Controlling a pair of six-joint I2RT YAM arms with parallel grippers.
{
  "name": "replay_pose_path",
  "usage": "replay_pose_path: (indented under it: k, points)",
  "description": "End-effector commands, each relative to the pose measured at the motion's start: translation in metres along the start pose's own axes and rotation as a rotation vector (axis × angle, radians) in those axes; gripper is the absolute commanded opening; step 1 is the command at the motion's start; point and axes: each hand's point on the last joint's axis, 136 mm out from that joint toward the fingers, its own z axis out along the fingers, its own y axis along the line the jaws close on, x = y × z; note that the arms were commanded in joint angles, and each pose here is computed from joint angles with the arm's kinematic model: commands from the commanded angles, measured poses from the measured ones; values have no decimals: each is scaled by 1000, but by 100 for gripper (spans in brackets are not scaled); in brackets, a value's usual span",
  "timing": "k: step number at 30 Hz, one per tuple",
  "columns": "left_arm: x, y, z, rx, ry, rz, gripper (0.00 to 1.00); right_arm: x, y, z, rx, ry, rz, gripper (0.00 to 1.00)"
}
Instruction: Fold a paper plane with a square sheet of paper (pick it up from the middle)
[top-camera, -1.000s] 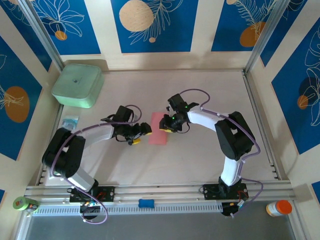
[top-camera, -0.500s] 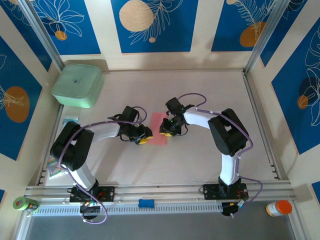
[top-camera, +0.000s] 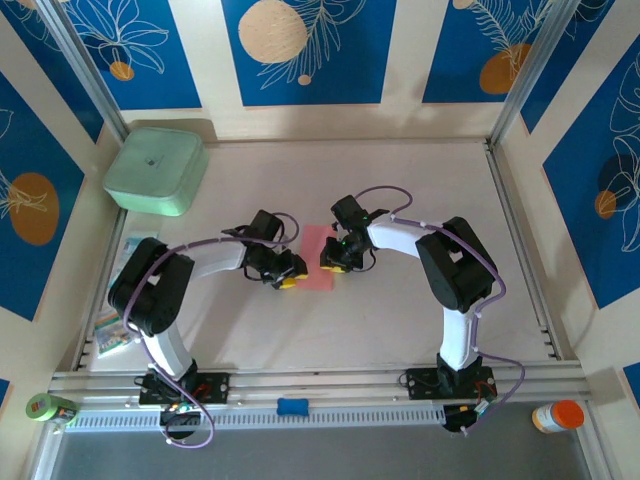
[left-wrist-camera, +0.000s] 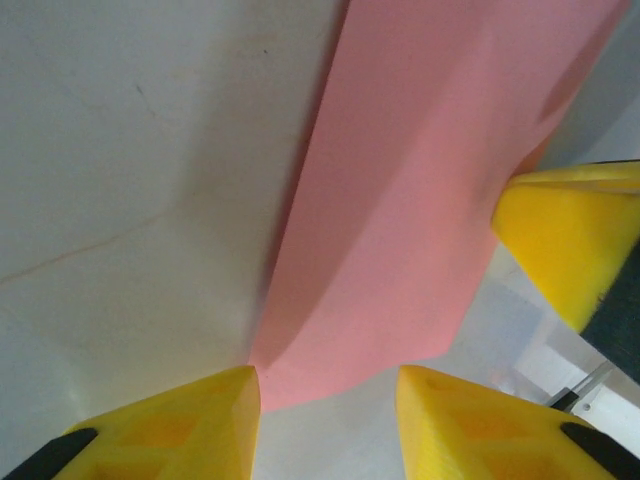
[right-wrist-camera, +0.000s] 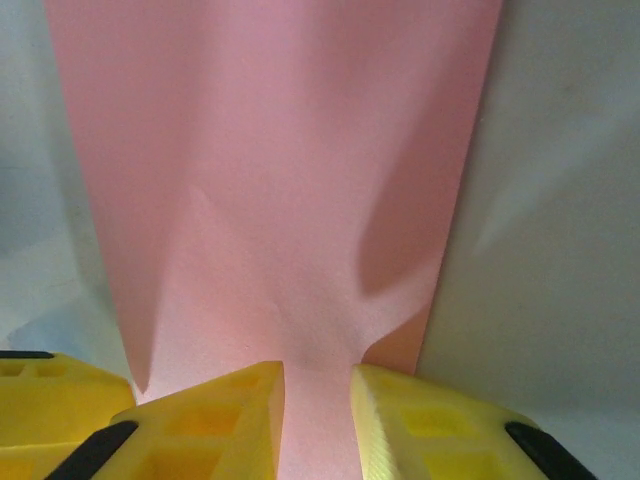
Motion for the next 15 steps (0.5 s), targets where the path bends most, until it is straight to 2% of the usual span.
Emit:
replay_pose_path:
  k: [1, 10, 15]
  points:
    - [1, 2, 2, -39, 11, 21, 41, 12, -29, 13, 97, 49, 24, 27]
    - [0, 10, -2, -150, -19, 83, 41, 12, -29, 15, 93, 52, 25, 27]
    - [6, 3, 9, -144, 9, 112, 40, 13, -29, 16, 95, 57, 27, 26]
